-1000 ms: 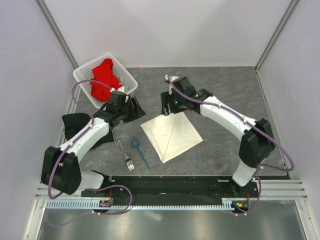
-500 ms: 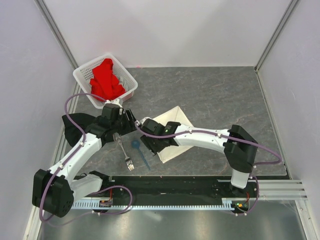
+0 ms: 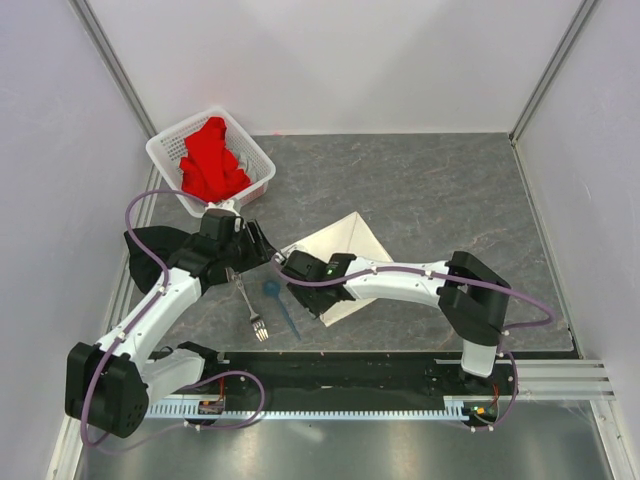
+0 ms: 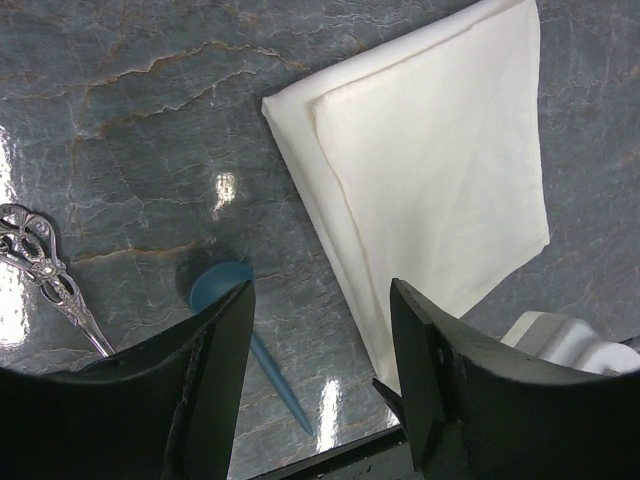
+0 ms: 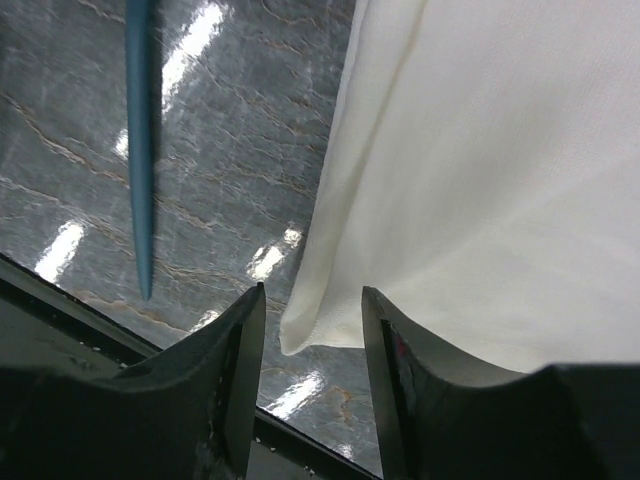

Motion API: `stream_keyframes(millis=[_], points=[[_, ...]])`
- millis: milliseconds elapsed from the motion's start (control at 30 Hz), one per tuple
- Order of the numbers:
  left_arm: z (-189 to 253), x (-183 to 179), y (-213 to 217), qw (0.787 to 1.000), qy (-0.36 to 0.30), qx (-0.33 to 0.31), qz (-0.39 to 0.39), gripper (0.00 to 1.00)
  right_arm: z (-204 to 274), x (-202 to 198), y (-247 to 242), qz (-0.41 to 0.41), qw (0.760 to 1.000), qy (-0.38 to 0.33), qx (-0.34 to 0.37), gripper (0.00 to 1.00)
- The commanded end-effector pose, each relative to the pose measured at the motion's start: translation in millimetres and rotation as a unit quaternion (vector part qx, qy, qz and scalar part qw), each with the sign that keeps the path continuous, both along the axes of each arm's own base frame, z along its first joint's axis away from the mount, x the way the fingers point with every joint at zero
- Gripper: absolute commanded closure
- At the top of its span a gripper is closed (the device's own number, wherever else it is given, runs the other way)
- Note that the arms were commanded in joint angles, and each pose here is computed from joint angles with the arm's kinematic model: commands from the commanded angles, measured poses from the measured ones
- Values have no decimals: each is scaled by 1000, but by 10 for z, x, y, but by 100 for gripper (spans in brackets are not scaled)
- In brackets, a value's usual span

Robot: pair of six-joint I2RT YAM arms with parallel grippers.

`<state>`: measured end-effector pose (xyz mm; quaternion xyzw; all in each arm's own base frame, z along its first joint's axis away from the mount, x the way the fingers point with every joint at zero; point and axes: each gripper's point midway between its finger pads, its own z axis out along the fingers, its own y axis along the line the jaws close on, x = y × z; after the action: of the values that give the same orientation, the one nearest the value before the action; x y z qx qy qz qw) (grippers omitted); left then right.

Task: Fold the napkin into a case and place the utensils inside
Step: Pick up the upper triangle-folded napkin from the center of the board.

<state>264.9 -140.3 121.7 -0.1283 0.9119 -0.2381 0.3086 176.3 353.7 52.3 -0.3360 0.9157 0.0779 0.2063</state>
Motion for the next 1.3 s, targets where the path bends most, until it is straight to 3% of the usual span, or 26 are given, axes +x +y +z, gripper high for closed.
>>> stream_keyframes(millis=[0,233,633,867,1267], points=[[55,17,-6,1000,-12,-9,-3,36,-108,-14,16,-2,1000,-3,-3,50],[47,24,15,1000,-12,-7,-2,36,-156,-34,30,1,1000,-15,-16,54],[8,7,37,1000,-7,-9,0,36,155,-20,65,5,999,-41,-15,50],[3,-2,38,1000,-6,-12,-1,36,-7,-100,113,12,1000,-23,-10,55],[33,-12,44,1000,-9,-19,-2,36,-410,-96,-45,14,998,-20,-58,58]])
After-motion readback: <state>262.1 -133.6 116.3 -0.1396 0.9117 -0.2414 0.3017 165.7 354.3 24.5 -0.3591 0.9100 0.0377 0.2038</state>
